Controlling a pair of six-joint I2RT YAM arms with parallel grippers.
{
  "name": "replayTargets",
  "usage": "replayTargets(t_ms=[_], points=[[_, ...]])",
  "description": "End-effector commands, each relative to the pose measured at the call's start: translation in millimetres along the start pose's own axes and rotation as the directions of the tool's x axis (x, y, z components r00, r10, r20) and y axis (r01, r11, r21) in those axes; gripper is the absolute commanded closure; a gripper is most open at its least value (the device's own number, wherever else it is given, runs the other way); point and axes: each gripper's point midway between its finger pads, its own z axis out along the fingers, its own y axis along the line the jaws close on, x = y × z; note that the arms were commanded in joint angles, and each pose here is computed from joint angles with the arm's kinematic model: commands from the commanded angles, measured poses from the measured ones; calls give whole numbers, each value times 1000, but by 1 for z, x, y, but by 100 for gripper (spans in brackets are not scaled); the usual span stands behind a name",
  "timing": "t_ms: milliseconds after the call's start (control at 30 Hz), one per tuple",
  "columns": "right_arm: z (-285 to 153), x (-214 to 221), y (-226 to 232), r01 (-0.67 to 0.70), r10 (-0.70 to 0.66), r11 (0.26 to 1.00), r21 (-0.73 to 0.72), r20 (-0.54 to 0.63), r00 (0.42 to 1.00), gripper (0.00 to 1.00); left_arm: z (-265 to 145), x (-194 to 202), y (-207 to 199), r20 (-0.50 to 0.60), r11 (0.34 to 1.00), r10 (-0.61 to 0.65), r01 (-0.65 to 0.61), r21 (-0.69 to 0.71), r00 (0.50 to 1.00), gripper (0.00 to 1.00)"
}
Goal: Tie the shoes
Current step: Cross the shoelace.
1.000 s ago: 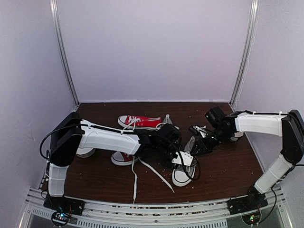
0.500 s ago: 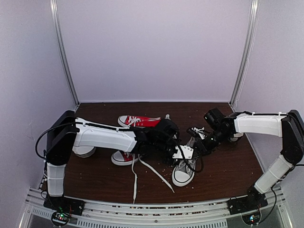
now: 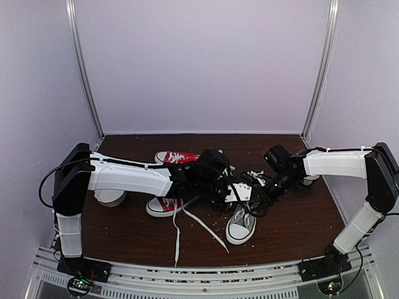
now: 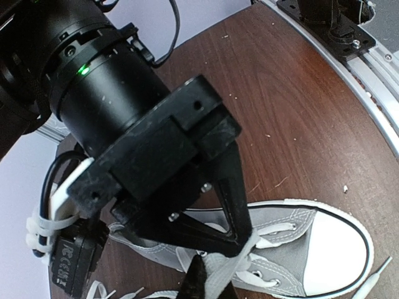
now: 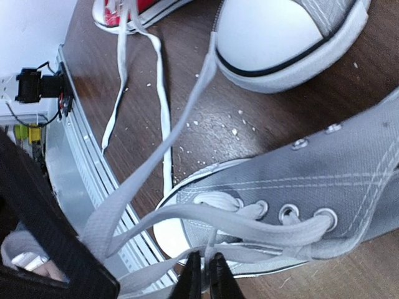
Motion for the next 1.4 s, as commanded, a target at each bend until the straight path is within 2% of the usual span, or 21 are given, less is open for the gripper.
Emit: replayTargets(t_ms=[0, 233, 500, 667, 967, 1300, 1367], points=[[-17, -14, 4, 11, -10, 1000, -22, 63, 998, 100, -11, -14, 12, 53, 999, -5, 8, -43, 999, 100], [-34, -19, -6, -37, 39, 999, -16, 135, 990, 100, -7, -1, 13, 16, 998, -23, 24, -53, 1000, 100], [-27, -46, -7, -71, 80, 996, -46, 233, 969, 100, -11, -15, 15, 62, 999, -20, 22, -37, 998, 100], [-22, -47, -3, -96, 111, 993, -68, 274, 955, 100, -11, -20, 19, 87, 998, -34, 38, -46, 996, 100], [-5, -2, 7, -82, 91, 993, -82, 119, 989, 100, -13, -18, 26, 103, 995, -83, 89, -48, 991, 100], [13, 10, 20, -31, 26, 991, -130, -33, 999, 100, -10, -21, 21, 120, 995, -100, 103, -16, 988, 100], [14, 9, 15, -29, 25, 995, -97, -44, 999, 93, -10, -21, 21, 124, 994, -104, 107, -14, 987, 100]])
